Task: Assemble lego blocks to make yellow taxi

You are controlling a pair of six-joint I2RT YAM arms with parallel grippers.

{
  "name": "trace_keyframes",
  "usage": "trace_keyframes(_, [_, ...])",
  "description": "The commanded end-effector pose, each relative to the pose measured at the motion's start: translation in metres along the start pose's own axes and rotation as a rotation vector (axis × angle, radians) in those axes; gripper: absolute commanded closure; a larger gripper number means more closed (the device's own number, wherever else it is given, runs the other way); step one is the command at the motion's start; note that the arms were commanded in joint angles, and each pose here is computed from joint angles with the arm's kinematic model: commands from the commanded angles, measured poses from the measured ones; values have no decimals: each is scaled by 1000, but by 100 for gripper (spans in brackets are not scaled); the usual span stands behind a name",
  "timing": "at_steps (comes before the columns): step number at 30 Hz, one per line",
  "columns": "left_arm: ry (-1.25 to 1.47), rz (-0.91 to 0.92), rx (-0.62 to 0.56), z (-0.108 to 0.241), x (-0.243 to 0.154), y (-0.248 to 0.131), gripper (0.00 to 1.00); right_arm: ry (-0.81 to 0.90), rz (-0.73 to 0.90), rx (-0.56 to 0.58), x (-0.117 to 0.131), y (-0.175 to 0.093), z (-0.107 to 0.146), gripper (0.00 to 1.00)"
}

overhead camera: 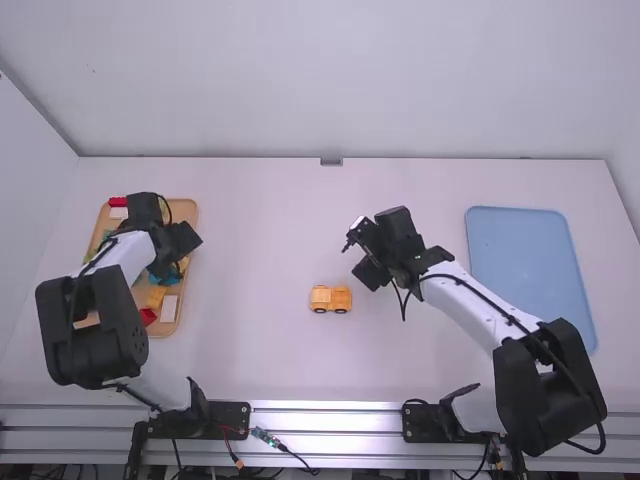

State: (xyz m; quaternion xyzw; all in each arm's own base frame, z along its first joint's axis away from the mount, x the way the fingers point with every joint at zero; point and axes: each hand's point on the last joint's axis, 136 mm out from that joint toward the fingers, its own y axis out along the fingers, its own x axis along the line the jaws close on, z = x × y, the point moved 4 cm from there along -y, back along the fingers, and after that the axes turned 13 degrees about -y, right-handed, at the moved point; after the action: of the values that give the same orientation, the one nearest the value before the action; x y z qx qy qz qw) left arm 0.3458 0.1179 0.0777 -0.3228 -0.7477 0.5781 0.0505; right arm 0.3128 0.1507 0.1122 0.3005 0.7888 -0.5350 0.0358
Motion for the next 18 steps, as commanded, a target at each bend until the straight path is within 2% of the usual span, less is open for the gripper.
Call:
trace_keyframes(1, [-54, -1, -16, -2, 4, 1, 11, 0, 31, -28, -8, -8, -10, 1])
trace_keyframes(10, [-58, 22, -3, 7, 8, 9, 12, 1, 32, -28, -9, -8, -10, 1])
trace_keyframes(13, [-64, 9, 1, 9, 10, 10, 19, 1, 34, -32, -9, -8, -11, 1])
trace_keyframes(18, [-99, -2, -26, 10, 15, 14, 19, 3, 34, -36, -9, -8, -12, 1])
